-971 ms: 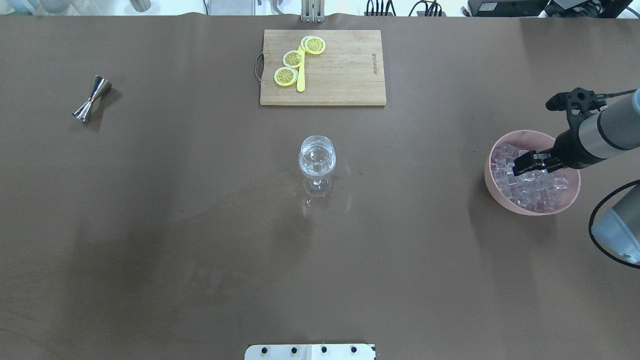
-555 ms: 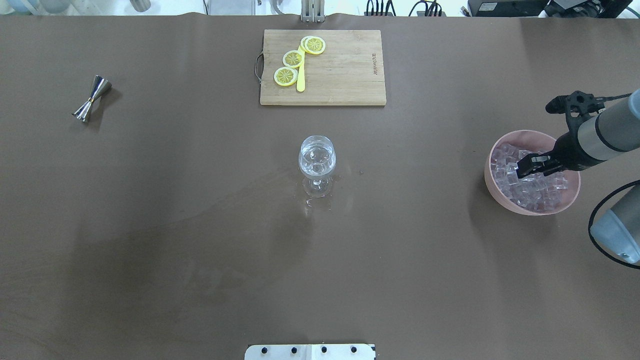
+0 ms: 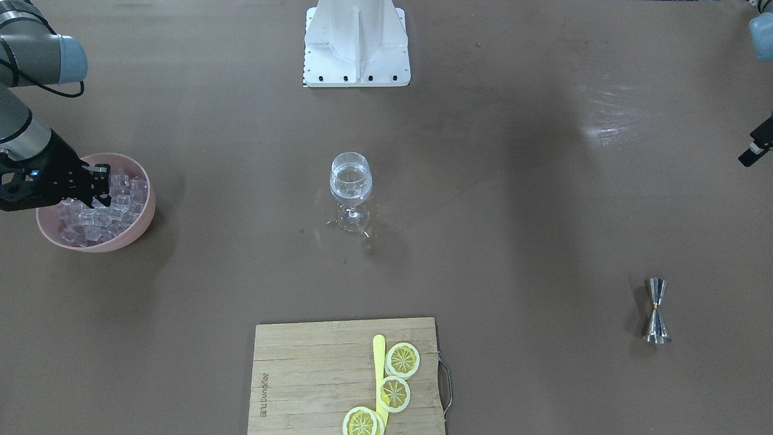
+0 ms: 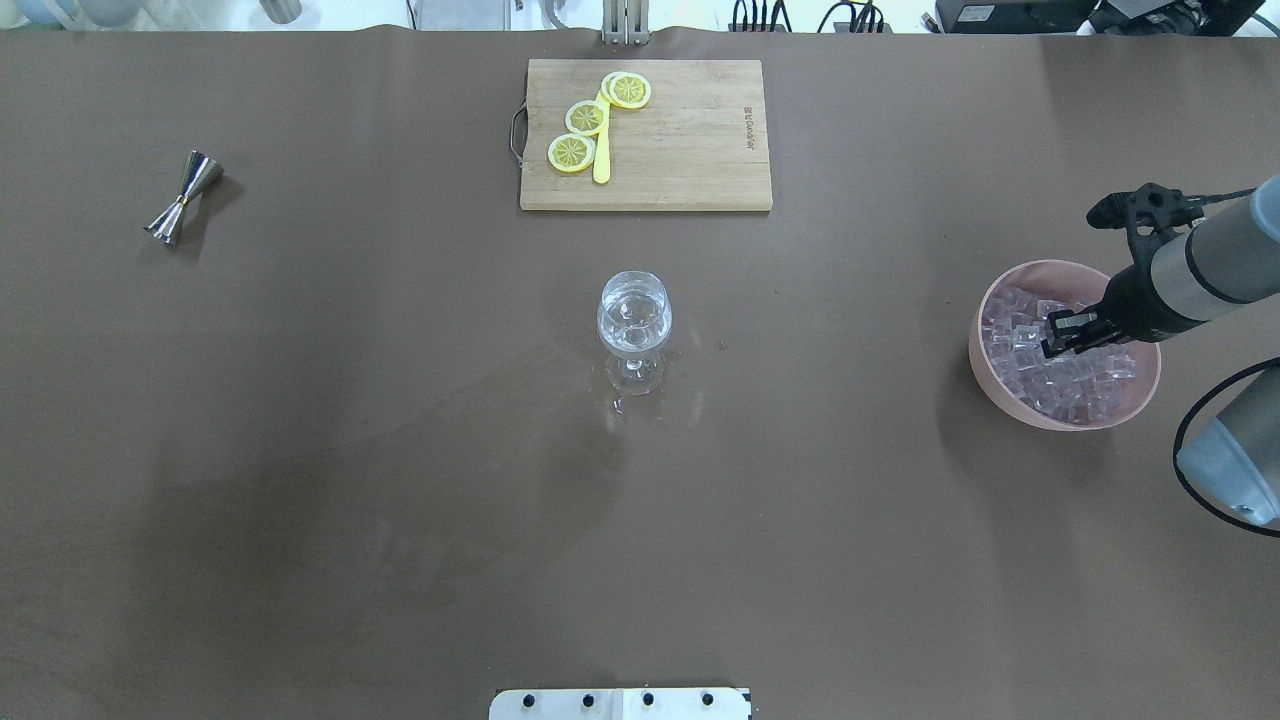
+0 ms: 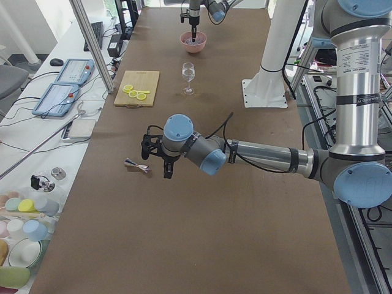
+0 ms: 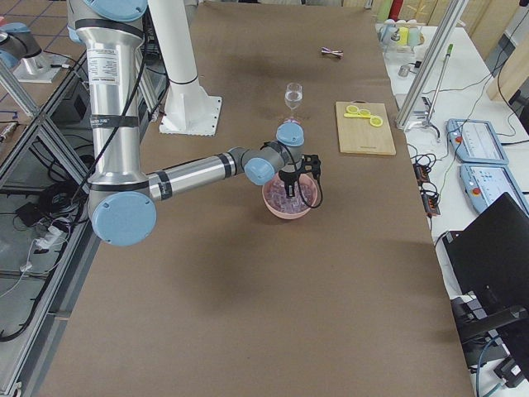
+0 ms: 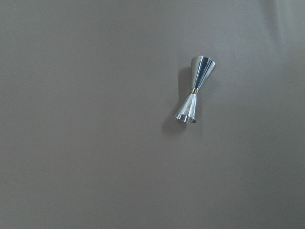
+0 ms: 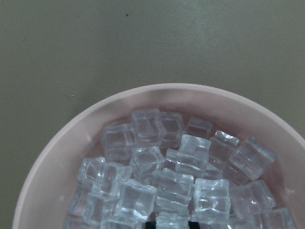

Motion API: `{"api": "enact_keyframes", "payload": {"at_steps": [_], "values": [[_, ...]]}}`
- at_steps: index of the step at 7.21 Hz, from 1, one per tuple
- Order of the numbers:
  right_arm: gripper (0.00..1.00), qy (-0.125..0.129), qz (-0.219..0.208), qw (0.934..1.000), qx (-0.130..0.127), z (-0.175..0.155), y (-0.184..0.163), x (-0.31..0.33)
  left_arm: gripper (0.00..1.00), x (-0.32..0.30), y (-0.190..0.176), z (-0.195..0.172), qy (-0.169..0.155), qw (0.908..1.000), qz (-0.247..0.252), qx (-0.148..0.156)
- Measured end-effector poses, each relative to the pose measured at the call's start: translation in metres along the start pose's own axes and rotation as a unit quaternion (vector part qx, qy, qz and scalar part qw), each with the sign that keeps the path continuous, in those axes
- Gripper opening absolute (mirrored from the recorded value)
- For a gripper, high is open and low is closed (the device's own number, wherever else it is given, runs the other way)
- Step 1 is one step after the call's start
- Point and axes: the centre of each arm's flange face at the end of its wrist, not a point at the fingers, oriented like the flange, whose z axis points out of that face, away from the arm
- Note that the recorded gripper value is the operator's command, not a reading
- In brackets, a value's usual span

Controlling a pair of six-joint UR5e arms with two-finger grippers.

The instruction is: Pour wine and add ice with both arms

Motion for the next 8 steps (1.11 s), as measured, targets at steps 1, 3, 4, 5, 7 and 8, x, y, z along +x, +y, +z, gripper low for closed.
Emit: {"api": "enact_keyframes", "payload": {"at_steps": [1,3,4,5,7,8], "values": [[0.00,-0.010,0.000,0.9999,0.004,-0.012,-0.002,-0.003,0.98,0.000,0.000,0.000,0.000,1.0000,0.001,0.001],[0.00,-0.038,0.001,0.9991,0.019,-0.074,-0.027,-0.063,0.98,-0.001,0.001,0.000,0.001,1.0000,0.002,0.001],[0.00,-0.046,0.010,0.9987,0.020,-0.107,-0.044,-0.118,0.98,-0.001,0.001,0.000,0.001,1.0000,0.002,0.001],[0.00,-0.056,0.029,0.9978,0.021,-0.129,-0.053,-0.184,0.98,-0.002,0.002,0.000,0.001,1.0000,0.003,0.002],[0.00,-0.084,0.069,0.9935,0.033,-0.148,-0.051,-0.303,0.98,-0.003,0.003,0.000,0.002,1.0000,0.004,0.003],[0.00,-0.096,0.086,0.9910,0.037,-0.151,-0.051,-0.353,0.98,-0.003,0.003,0.001,0.002,1.0000,0.004,0.003]]}}
